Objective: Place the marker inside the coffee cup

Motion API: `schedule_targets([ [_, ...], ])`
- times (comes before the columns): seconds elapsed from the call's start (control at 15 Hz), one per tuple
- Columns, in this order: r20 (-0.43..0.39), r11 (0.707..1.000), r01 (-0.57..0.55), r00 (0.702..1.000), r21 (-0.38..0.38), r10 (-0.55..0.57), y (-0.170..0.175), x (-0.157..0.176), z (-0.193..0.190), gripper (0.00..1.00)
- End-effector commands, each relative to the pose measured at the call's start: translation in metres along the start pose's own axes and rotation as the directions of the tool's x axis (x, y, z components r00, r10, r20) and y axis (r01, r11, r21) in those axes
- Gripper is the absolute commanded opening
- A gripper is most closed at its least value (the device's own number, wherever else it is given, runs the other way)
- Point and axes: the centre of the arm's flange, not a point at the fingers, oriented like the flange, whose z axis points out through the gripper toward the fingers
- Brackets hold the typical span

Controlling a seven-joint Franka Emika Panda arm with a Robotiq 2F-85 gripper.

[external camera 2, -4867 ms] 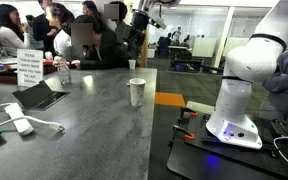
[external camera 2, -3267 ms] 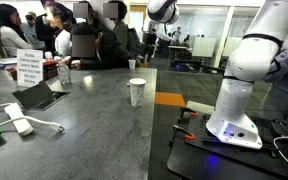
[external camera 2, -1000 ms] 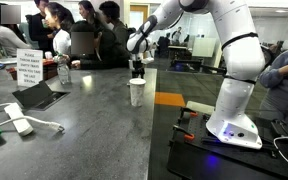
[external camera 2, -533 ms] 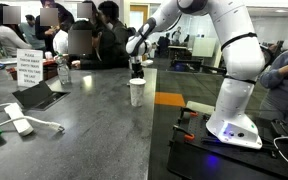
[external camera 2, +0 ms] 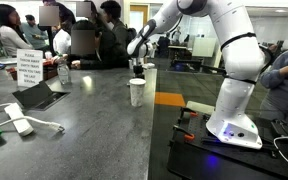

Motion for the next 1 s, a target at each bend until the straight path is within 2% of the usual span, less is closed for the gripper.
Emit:
schedule_targets([
  [0.0, -0.017, 0.998, 0.002, 1.0, 0.055, -0.001, 0.006, -0.009, 0.002, 0.26],
  [0.2, -0.032, 0.999, 0.036, 0.999, 0.013, -0.036, 0.0, -0.004, -0.003, 0.03],
  [0.33, -0.025, 0.996, 0.066, 0.997, -0.052, -0.067, -0.006, 0.002, -0.009, 0.07],
  [0.53, -0.013, 0.978, 0.129, 0.991, -0.163, -0.133, -0.017, 0.018, -0.026, 0.06],
  [0.93, 0.08, 0.897, 0.285, 0.958, -0.338, -0.274, -0.035, 0.023, -0.077, 0.06],
])
